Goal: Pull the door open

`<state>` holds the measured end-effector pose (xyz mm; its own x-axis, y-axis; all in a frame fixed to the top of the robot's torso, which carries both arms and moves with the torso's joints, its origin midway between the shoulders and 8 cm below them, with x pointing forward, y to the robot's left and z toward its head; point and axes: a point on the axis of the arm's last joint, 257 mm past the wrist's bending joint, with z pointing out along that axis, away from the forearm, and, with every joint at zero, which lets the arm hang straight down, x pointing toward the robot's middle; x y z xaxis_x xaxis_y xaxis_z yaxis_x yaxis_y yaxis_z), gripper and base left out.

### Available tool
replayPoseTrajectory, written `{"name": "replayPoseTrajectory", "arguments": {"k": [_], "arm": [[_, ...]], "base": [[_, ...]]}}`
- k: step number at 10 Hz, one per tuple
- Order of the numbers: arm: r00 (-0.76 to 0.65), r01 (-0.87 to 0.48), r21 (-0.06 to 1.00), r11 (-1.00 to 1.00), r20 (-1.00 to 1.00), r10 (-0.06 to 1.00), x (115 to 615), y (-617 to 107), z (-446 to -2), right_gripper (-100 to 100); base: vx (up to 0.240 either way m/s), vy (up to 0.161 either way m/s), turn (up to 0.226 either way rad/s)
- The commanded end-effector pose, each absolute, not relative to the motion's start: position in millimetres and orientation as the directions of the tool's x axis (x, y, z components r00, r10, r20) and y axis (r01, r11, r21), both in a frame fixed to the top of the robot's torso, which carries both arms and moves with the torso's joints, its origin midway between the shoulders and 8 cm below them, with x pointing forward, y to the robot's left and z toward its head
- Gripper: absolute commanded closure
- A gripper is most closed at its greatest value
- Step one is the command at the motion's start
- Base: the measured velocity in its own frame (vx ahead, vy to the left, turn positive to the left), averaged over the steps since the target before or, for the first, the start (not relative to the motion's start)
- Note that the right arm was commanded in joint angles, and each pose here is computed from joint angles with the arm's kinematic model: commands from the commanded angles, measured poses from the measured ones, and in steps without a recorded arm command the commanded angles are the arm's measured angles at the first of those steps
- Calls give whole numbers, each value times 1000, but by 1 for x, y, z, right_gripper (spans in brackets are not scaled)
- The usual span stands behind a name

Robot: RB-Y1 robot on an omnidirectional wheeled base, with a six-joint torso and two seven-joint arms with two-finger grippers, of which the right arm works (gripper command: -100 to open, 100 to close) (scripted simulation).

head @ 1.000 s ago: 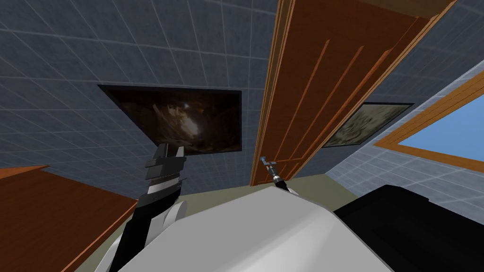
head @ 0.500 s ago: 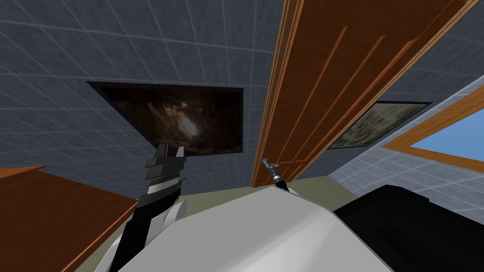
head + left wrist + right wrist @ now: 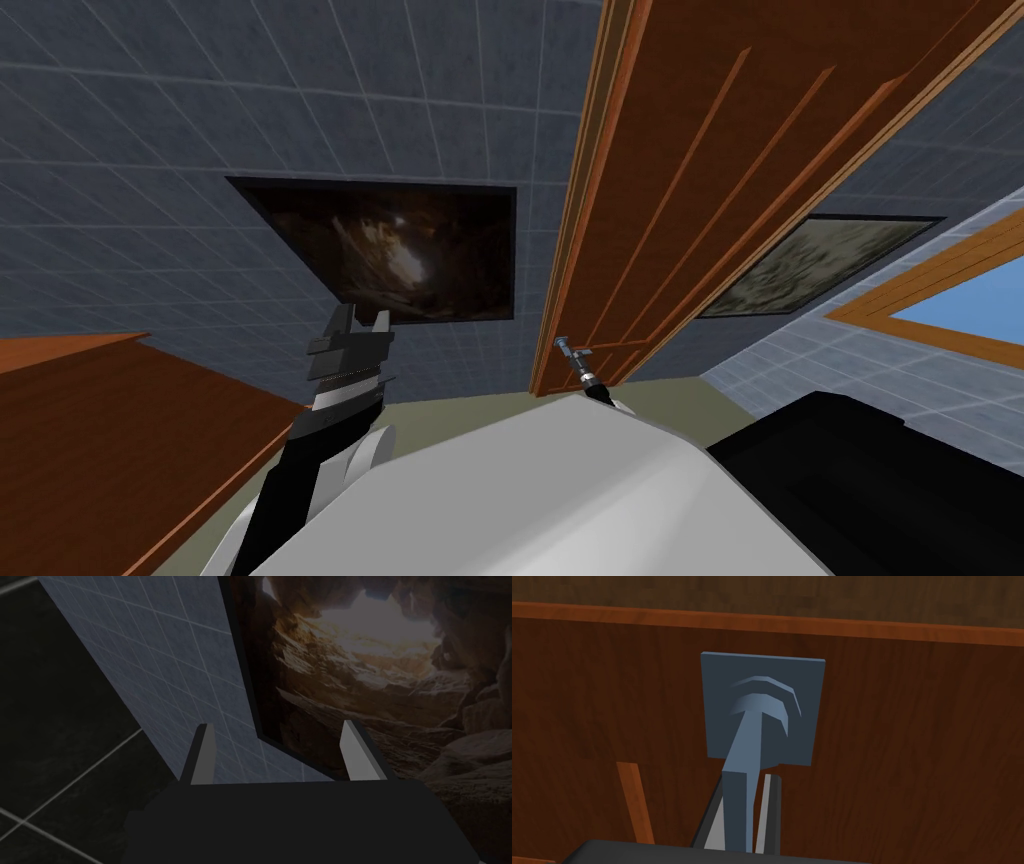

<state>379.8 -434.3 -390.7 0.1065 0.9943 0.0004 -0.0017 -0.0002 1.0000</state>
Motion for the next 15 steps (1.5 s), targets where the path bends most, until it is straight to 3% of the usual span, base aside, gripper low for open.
{"name": "replayPoseTrajectory", "arguments": {"k": [1, 7, 15], "arm": [[90, 3, 1000, -1, 1, 996, 369, -433, -394, 100], [24, 0, 1000, 0, 0, 1000, 337, -434, -393, 100], [-22, 1, 1000, 1, -1, 1000, 300, -439, -395, 100]], "base": [[-214, -58, 147], [-208, -55, 140], [-133, -48, 115]]}}
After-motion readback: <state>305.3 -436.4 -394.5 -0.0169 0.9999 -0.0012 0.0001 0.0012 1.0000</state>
